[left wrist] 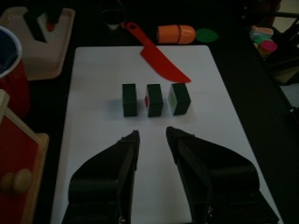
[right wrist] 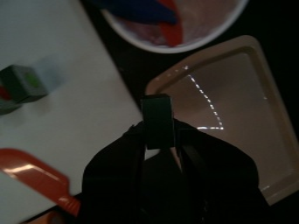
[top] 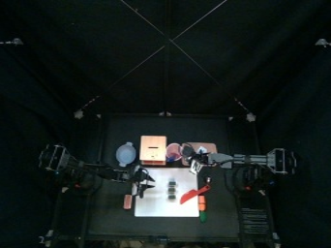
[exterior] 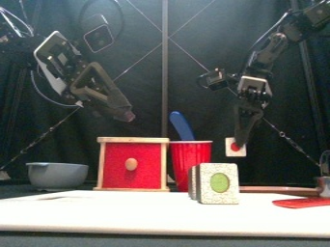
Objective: Place sushi on board then cut the sushi with the knife then place the pieces on the plate
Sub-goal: Place the 4 sushi pieces on the plate
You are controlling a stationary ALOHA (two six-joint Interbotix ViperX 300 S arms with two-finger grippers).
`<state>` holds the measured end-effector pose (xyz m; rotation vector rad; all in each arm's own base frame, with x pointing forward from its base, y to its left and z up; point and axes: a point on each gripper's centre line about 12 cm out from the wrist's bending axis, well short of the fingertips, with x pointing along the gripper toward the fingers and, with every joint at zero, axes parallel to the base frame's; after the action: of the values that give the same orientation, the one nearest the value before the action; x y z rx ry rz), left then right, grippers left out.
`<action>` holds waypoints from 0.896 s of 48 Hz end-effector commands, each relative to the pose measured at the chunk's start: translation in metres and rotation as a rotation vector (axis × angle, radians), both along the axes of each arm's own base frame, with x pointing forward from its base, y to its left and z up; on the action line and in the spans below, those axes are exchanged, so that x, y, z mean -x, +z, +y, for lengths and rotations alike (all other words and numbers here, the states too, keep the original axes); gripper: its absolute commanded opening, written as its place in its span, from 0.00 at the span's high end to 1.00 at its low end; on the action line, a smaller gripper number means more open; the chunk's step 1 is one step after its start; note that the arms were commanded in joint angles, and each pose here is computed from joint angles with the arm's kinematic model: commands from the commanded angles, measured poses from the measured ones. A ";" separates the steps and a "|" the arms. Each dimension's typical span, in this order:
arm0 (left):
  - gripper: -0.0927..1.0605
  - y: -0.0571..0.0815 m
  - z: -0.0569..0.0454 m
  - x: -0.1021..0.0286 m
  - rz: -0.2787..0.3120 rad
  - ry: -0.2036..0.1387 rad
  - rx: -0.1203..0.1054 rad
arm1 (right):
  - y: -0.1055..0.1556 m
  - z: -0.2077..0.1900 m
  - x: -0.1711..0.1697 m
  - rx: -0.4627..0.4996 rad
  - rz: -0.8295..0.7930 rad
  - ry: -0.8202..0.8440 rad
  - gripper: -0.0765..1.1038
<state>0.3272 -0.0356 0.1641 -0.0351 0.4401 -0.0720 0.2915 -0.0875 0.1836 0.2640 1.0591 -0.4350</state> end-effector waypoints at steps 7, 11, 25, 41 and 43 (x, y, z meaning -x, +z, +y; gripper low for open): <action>0.29 0.011 0.001 -0.004 -0.040 0.004 0.004 | -0.012 -0.031 0.002 0.023 0.029 -0.070 0.44; 0.29 0.011 0.001 -0.004 -0.040 0.004 0.004 | -0.019 -0.034 0.002 0.022 0.045 -0.070 0.41; 0.29 0.011 0.001 -0.005 -0.041 0.004 0.004 | -0.034 -0.037 -0.003 0.022 0.060 -0.062 0.26; 0.29 0.012 0.001 -0.005 -0.043 0.005 0.006 | -0.003 -0.028 0.002 0.053 -0.019 -0.040 0.23; 0.29 0.012 0.001 -0.005 -0.043 0.005 0.006 | 0.004 -0.019 0.000 0.056 -0.045 -0.014 0.23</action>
<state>0.3272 -0.0357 0.1641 -0.0353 0.4400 -0.0725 0.2886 -0.1162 0.1635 0.2467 1.0791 -0.4967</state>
